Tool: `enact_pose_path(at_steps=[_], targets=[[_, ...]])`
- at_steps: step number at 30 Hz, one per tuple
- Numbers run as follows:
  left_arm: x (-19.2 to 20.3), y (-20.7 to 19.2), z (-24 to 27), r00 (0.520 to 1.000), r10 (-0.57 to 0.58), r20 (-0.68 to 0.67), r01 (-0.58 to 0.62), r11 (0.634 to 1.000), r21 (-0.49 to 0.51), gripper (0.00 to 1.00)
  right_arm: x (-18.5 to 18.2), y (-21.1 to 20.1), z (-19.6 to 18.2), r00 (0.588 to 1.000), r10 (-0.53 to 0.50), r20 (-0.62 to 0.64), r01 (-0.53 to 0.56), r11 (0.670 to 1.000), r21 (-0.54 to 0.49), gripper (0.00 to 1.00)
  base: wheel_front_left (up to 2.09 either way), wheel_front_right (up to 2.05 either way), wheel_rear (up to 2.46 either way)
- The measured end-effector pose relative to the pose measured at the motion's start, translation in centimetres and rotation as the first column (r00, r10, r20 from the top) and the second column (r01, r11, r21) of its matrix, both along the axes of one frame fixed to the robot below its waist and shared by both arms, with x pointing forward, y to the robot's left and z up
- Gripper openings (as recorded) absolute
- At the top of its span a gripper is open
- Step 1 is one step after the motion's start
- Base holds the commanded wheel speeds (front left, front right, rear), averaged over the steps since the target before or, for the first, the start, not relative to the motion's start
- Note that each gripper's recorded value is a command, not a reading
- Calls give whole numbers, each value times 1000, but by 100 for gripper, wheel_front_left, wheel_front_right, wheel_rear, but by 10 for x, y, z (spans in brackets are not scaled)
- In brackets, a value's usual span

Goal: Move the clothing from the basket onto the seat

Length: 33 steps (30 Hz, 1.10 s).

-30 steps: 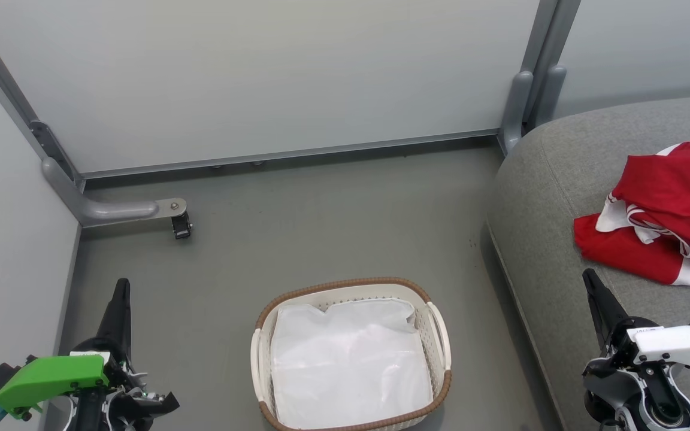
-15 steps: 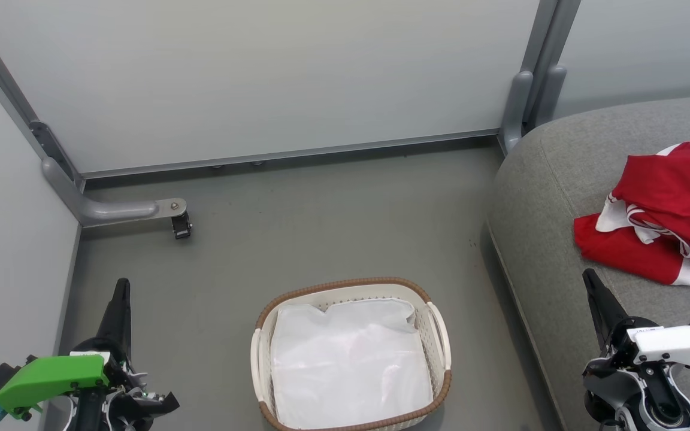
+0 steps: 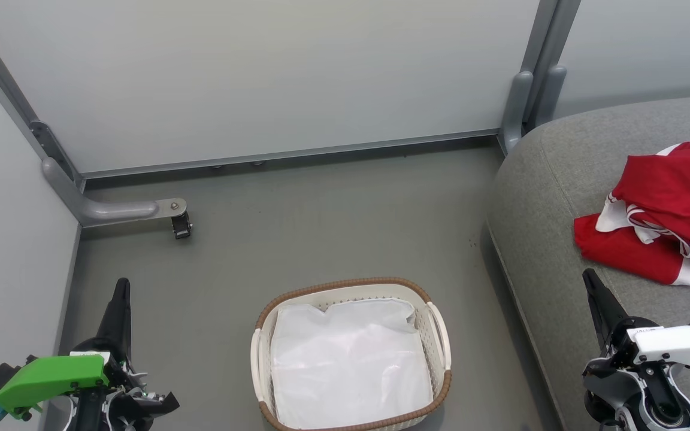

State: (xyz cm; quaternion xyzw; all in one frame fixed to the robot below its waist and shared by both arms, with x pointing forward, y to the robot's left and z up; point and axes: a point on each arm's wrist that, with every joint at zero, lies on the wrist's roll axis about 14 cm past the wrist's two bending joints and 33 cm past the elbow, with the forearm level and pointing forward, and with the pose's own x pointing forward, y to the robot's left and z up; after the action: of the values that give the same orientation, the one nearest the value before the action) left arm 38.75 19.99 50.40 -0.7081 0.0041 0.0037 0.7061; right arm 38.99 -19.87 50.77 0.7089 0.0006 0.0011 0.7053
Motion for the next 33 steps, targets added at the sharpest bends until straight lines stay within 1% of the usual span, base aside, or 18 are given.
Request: enact_pose_path(at_steps=[33], targets=[[0,0,0,1000,0,0,0,1000,0,0,0,0,0,1000,0,0,0,1000,0,0,0,0,0]])
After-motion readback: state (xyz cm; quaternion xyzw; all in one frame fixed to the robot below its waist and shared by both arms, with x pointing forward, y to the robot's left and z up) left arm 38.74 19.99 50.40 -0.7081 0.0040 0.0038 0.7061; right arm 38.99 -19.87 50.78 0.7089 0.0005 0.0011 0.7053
